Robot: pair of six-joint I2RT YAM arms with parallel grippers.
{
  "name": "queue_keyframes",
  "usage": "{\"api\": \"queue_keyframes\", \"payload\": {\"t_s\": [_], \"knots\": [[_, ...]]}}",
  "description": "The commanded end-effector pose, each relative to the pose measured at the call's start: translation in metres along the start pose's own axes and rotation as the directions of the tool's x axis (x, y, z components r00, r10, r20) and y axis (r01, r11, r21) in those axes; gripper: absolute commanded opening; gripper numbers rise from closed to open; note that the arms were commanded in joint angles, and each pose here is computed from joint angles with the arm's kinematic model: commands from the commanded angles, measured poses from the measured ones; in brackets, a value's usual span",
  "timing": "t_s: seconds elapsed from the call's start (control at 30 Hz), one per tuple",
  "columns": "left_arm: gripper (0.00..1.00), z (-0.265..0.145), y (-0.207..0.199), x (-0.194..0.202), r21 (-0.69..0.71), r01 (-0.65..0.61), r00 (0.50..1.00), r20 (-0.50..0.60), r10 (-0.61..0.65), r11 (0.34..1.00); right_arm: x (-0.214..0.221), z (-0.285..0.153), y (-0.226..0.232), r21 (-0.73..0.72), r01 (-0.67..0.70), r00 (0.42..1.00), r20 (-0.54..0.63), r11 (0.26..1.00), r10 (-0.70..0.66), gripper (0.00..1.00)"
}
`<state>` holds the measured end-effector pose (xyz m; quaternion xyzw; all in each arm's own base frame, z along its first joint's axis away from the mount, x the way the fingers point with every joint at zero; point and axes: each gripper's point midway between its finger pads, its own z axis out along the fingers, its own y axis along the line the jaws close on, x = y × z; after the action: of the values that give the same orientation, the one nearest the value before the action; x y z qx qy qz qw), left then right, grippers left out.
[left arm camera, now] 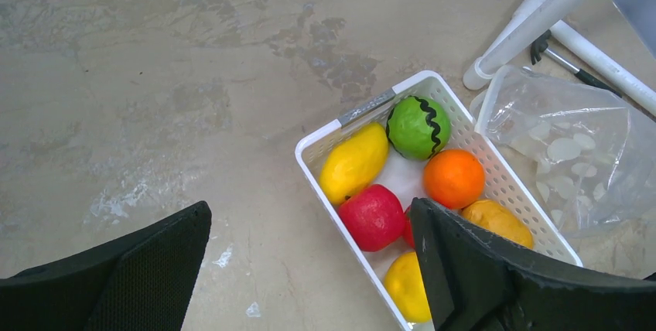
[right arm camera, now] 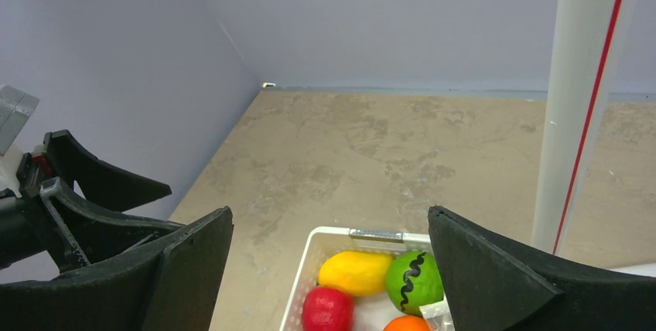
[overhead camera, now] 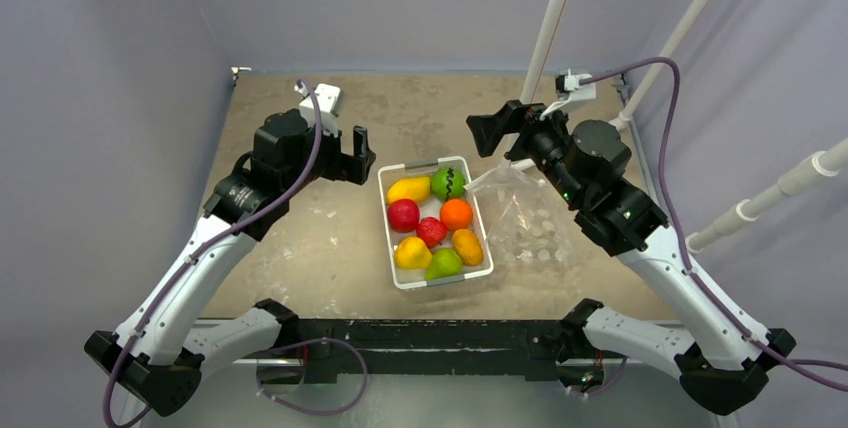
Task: Place the food in the zip-top bag and seal the zipper
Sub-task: Pick up the zipper food storage bag at the center of the board.
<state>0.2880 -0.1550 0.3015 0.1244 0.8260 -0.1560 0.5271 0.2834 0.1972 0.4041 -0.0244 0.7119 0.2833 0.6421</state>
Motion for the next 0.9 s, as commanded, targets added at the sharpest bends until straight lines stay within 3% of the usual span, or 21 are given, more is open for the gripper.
{"api": "queue_keyframes", "payload": {"t_s": [0.0,0.33,0.57,0.87], "knots": [[0.99,-0.011,-0.005,-0.011,0.018,0.026,0.999,0.037,-0.026,0.999,-0.01,-0.007,-0.001,0.026,-0.009,1.0,-0.011,1.0,0.009,0.99],[0.99,-0.003,-0.008,0.001,0.038,0.027,0.999,0.016,-0.028,0.999,0.032,-0.004,-0.022,0.145,0.021,0.981,-0.194,0.989,0.008,0.99],[0.99,0.001,-0.013,0.007,0.067,0.028,1.0,0.002,-0.028,0.997,0.09,-0.004,-0.056,0.319,0.055,0.93,-0.362,0.946,0.068,0.99],[0.99,0.003,-0.017,0.019,0.094,0.031,0.999,-0.031,-0.028,0.995,0.129,-0.001,-0.075,0.395,0.072,0.896,-0.429,0.916,0.114,0.99]]}}
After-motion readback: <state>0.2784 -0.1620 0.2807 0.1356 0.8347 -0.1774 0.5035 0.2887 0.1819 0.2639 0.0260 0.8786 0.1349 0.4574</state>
